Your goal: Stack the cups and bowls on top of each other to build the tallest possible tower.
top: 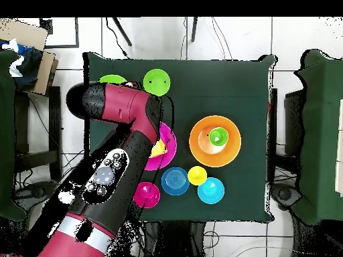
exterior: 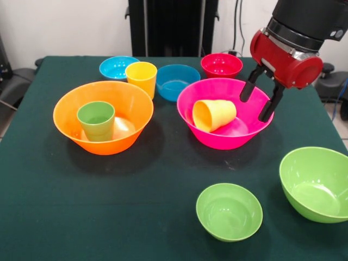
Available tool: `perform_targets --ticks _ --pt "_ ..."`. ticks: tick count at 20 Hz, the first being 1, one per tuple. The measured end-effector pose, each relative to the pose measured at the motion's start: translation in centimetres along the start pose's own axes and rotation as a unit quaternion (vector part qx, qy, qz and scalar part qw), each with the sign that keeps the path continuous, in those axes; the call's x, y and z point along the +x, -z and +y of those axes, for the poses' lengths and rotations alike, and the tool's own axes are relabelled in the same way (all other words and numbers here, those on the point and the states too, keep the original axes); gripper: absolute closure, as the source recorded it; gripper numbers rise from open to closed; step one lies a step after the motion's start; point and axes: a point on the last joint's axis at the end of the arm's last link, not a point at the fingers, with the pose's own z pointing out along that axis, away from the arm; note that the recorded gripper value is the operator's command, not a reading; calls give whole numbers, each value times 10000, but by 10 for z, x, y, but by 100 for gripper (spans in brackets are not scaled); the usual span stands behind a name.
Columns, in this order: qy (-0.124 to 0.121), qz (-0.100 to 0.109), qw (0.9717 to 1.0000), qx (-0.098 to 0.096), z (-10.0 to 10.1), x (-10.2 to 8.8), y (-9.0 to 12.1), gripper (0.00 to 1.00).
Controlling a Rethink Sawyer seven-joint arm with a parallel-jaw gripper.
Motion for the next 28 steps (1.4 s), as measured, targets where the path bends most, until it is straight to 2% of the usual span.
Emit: perform_targets --ticks 17,28 --pt "-95 42 9999 -2 2 0 -3 0" --pt "-67 -53 9998 156 -2 1 -25 0"
